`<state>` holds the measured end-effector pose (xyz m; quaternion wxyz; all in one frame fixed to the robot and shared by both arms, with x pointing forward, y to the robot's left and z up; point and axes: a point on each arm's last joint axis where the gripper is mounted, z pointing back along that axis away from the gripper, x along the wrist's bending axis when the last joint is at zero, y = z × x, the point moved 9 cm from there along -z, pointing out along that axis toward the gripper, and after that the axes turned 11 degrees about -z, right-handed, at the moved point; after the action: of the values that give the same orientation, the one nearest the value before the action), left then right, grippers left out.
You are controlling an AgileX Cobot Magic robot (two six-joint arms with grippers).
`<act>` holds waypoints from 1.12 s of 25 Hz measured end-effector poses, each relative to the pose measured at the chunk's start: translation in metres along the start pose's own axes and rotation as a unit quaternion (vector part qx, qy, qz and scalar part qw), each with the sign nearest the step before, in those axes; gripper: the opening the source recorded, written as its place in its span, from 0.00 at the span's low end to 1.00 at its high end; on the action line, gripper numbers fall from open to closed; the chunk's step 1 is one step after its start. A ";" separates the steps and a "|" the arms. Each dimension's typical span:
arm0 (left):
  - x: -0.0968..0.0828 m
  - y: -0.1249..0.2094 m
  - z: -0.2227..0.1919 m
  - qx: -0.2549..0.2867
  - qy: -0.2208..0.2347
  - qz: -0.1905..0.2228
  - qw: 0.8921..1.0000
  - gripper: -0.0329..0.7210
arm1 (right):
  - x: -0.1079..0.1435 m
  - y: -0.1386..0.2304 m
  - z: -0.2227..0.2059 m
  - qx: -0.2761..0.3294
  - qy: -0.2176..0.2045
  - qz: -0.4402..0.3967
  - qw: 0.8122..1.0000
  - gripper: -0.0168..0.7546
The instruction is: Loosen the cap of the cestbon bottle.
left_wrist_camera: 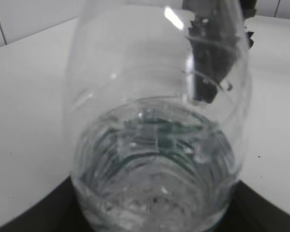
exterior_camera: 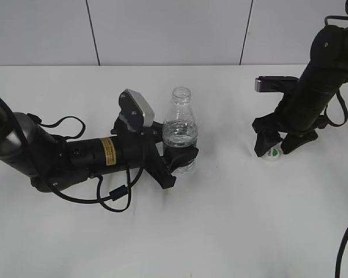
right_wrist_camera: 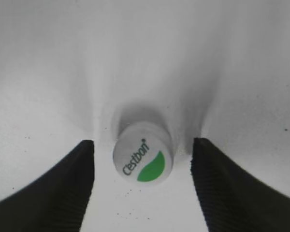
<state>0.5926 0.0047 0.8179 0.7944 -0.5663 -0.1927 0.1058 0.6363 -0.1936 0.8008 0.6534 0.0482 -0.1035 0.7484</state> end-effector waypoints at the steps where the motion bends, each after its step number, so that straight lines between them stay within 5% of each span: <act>1: 0.000 0.000 0.000 0.000 0.000 0.000 1.000 0.59 | 0.000 0.000 0.000 0.001 0.000 0.000 1.000 0.72; 11: -0.003 0.000 0.000 0.001 0.010 -0.010 1.000 0.59 | 0.003 0.002 0.008 0.003 -0.003 0.002 1.000 0.77; 18: -0.006 0.013 0.001 0.032 0.017 -0.014 0.999 0.87 | 0.008 -0.002 0.032 -0.019 -0.005 0.008 1.000 0.77; 28: 0.004 0.033 0.026 0.051 0.005 0.008 0.999 0.85 | 0.016 0.000 0.062 -0.032 -0.010 0.017 0.999 0.77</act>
<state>0.5873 0.0393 0.7952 0.8225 -0.5266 -0.1788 0.1193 0.6297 -0.1914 0.8646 0.6409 0.0332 -0.1350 0.7550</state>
